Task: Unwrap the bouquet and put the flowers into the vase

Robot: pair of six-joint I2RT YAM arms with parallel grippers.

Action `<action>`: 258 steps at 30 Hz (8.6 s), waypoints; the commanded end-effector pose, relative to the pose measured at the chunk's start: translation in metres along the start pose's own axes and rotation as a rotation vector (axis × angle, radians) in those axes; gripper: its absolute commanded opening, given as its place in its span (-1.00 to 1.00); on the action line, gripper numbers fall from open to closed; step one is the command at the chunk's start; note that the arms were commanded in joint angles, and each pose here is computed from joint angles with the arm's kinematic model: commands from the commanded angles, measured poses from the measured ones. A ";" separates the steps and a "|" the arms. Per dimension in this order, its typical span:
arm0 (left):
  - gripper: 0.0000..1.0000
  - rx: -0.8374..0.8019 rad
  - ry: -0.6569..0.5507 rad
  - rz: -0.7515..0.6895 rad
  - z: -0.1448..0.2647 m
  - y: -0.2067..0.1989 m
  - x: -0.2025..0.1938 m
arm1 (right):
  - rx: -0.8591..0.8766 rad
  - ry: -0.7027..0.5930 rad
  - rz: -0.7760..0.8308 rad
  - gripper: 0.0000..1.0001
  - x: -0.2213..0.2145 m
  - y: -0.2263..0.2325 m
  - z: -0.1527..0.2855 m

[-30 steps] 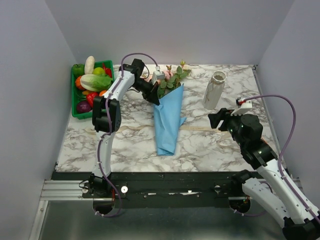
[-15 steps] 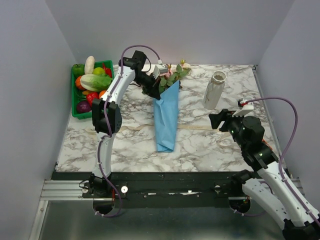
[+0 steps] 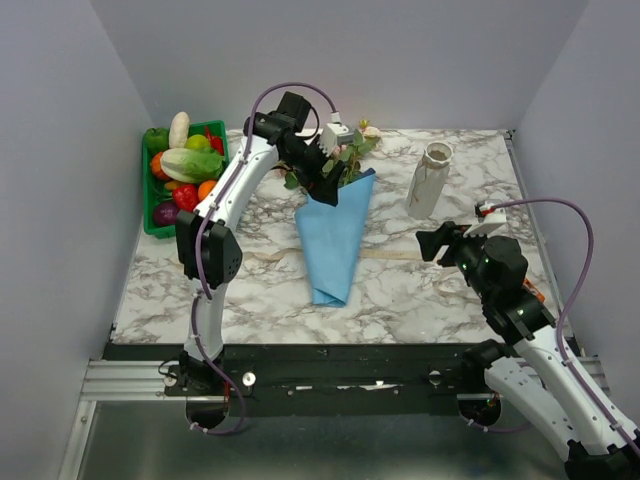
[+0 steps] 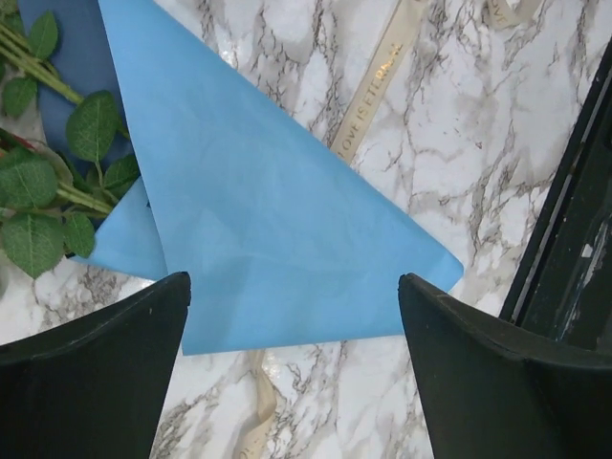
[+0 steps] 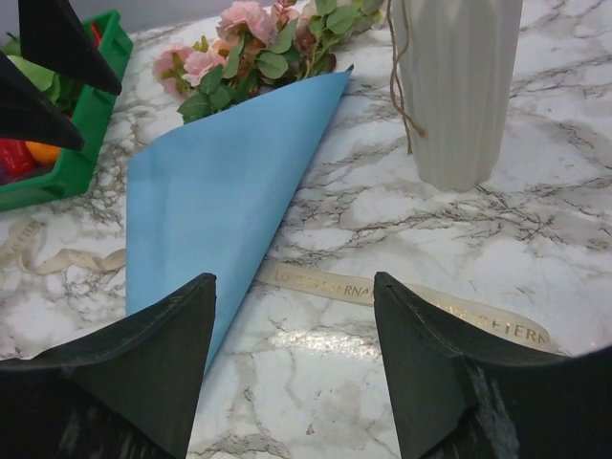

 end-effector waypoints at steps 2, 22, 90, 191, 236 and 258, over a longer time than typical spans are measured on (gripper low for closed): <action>0.98 0.000 0.003 0.043 0.004 0.023 -0.029 | 0.027 -0.012 -0.001 0.51 0.002 0.004 0.001; 0.82 -0.355 -0.081 0.102 -0.014 0.053 -0.103 | 0.023 0.013 0.000 0.50 0.000 0.006 -0.008; 0.98 -0.238 0.020 0.020 -0.048 -0.123 0.050 | -0.049 -0.125 -0.188 0.33 0.018 -0.005 0.009; 0.98 1.187 -0.376 0.294 0.303 -0.037 -0.067 | 0.739 0.428 0.127 0.42 -0.155 0.419 -0.131; 0.98 -0.011 -0.038 0.269 0.041 -0.003 -0.137 | 0.374 -0.073 -0.063 0.56 0.056 0.160 0.024; 0.34 -0.335 -0.029 0.217 0.031 -0.066 -0.136 | 0.357 -0.086 -0.100 0.44 0.059 0.156 0.027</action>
Point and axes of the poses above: each gripper's point midway between its finger pads, its own z axis back along the fingers, its own y axis along the line the jaws close on, x = y × z, the point moved 1 cm from there along z, back along the fingers, and after that the axes turned 3 degrees about -z, right-handed, at the moved point
